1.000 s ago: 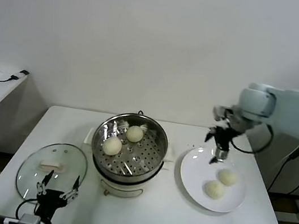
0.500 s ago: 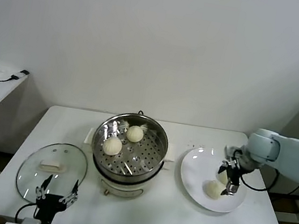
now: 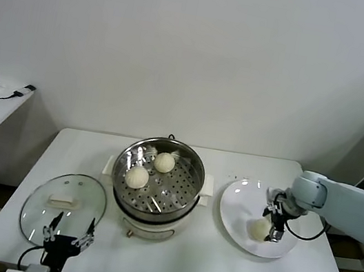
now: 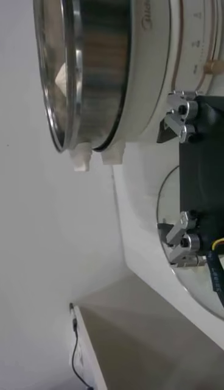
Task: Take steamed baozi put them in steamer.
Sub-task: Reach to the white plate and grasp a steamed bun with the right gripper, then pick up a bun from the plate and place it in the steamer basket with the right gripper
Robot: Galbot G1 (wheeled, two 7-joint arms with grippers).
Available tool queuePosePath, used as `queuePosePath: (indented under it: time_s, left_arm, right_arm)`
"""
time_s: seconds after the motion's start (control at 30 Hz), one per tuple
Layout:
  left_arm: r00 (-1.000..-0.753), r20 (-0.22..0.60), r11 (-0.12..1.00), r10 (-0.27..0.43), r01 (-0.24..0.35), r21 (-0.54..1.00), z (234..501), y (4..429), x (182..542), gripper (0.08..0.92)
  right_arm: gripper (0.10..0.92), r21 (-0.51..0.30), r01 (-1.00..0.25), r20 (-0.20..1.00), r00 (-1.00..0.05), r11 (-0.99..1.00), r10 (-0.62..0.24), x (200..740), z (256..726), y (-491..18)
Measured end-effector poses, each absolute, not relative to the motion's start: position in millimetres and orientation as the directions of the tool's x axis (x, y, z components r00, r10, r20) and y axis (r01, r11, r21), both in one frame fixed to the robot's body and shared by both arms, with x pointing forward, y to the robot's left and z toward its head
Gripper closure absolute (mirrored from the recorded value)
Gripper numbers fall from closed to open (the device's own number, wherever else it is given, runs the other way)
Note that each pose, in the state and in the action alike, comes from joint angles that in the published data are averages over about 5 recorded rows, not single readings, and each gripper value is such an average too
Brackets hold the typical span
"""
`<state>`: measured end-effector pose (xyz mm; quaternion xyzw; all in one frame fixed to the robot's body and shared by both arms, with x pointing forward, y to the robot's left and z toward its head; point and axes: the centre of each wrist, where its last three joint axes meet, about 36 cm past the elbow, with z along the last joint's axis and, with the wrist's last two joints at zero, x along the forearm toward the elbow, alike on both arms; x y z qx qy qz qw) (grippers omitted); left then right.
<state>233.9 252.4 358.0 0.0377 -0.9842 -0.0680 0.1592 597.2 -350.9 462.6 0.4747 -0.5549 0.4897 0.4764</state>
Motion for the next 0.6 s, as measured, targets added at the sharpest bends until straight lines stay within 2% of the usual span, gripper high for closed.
queuePosePath:
  time_s: [0.27, 0.47, 0.6]
  left_arm:
    - [-0.947, 0.308, 0.988, -0.096, -0.052, 0.146, 360.1, 252.6, 233.3, 0.177]
    - [-0.948, 0.306, 0.989, -0.093, -0.051, 0.142, 361.8, 251.2, 233.9, 0.177]
    - [-0.949, 0.304, 0.989, -0.088, -0.047, 0.138, 363.2, 249.3, 234.3, 0.177]
  right_arm:
    - [0.345, -0.074, -0.995, 0.995, -0.078, 0.06, -0.06, 597.3, 459.1, -347.0]
    - [0.379, -0.07, -0.997, 0.995, -0.072, 0.037, -0.066, 601.5, 471.6, -340.1]
    - [0.385, -0.08, -0.997, 0.994, -0.08, 0.001, -0.077, 610.2, 495.8, -330.8]
